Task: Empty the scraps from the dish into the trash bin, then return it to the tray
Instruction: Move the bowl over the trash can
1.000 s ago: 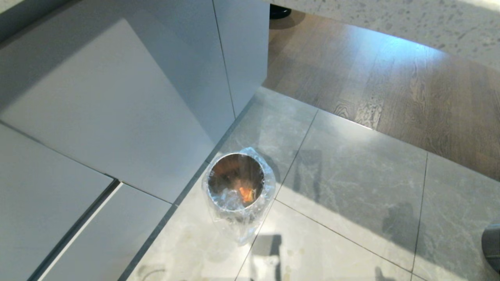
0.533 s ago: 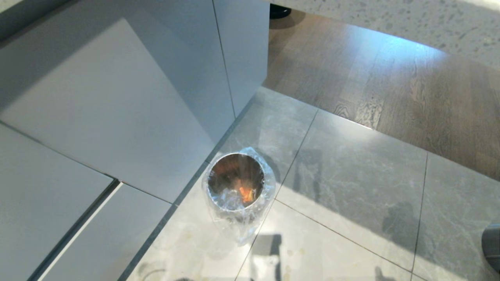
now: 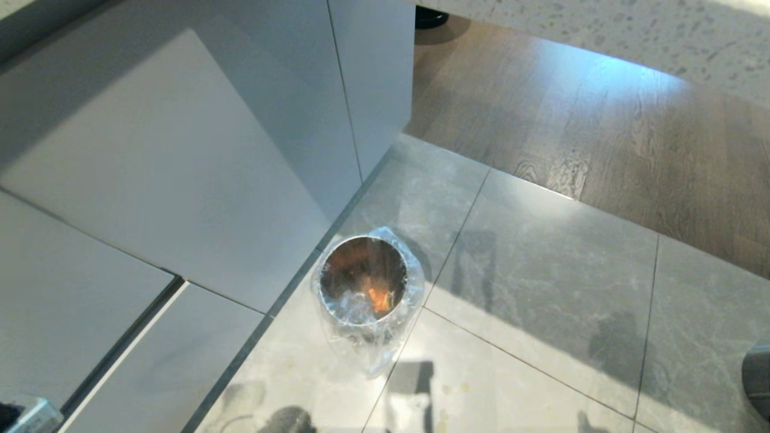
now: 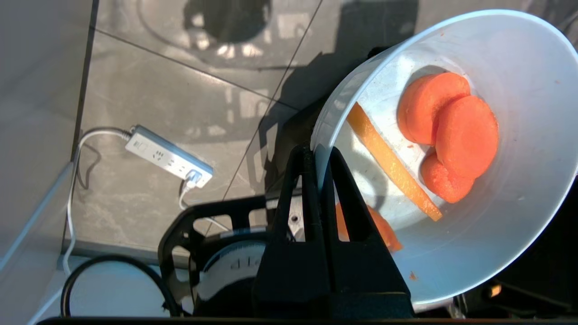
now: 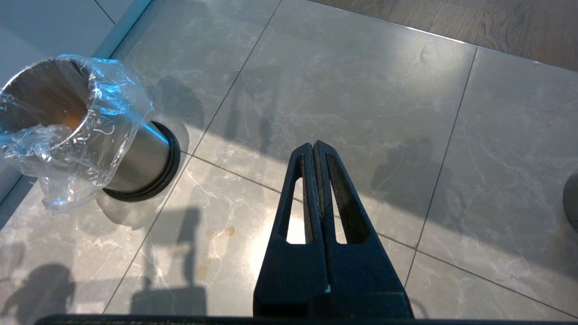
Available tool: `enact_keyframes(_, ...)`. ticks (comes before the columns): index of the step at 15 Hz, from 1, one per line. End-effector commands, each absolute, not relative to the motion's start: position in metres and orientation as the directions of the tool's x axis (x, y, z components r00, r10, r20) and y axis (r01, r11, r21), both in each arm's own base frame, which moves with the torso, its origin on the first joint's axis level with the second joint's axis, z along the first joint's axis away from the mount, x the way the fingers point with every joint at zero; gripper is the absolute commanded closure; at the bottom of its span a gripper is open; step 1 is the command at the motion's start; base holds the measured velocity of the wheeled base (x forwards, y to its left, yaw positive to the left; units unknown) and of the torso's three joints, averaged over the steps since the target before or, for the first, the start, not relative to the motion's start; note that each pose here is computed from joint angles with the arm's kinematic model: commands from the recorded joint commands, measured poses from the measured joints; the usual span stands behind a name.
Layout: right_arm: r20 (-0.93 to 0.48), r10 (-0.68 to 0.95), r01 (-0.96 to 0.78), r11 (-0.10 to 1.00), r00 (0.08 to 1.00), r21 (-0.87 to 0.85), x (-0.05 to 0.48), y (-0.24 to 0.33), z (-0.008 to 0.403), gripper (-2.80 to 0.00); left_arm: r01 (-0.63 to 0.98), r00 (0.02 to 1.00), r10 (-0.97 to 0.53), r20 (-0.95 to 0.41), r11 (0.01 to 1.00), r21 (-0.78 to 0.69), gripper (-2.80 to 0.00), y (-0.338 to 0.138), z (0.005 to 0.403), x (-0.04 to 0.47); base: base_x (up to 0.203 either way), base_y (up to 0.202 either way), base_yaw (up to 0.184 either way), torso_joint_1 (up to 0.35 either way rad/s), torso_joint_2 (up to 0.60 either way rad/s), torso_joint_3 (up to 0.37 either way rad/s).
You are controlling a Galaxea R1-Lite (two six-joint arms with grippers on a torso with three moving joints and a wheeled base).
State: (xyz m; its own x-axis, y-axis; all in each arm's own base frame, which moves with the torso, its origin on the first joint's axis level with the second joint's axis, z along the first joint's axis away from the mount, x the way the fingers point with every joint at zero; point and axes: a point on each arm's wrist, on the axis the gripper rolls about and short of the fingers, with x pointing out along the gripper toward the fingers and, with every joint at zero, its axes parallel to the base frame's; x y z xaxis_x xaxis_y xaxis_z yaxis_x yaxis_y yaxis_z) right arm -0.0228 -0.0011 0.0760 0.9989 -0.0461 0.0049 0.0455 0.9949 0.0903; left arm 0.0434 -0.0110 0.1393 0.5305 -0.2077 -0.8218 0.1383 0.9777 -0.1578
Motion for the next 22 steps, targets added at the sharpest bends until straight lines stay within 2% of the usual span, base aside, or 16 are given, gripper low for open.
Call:
enact_keyframes(1,0.006,-0.046,0.045,0.995,0.999,0.091,-0.023,-0.001,0.076,0.00,0.129,0.486,-0.199,-0.851,0.979,-0.155,0.00,-0.014,0.137,0.058,0.000,0.000,0.000,0.000,0.00,0.000)
enact_keyframes(9,0.006,-0.046,0.045,0.995,0.999,0.091,-0.023,-0.001,0.076,0.00,0.149,0.451,-0.189,-0.873,0.980,-0.135,0.00,-0.019,0.134,0.081,0.000,0.000,0.000,0.000,0.00,0.000)
enact_keyframes(15,0.007,-0.046,0.045,0.995,0.999,0.091,-0.023,-0.001,0.076,0.00,0.154,0.467,-0.197,-0.862,0.978,-0.141,0.00,-0.023,0.132,0.104,0.000,0.000,0.000,0.000,0.00,0.000)
enact_keyframes(22,0.006,-0.046,0.045,0.995,0.999,0.091,-0.023,-0.001,0.076,0.00,0.151,0.460,-0.196,-0.866,0.978,-0.142,0.00,-0.024,0.130,0.108,0.000,0.000,0.000,0.006,0.00,0.000)
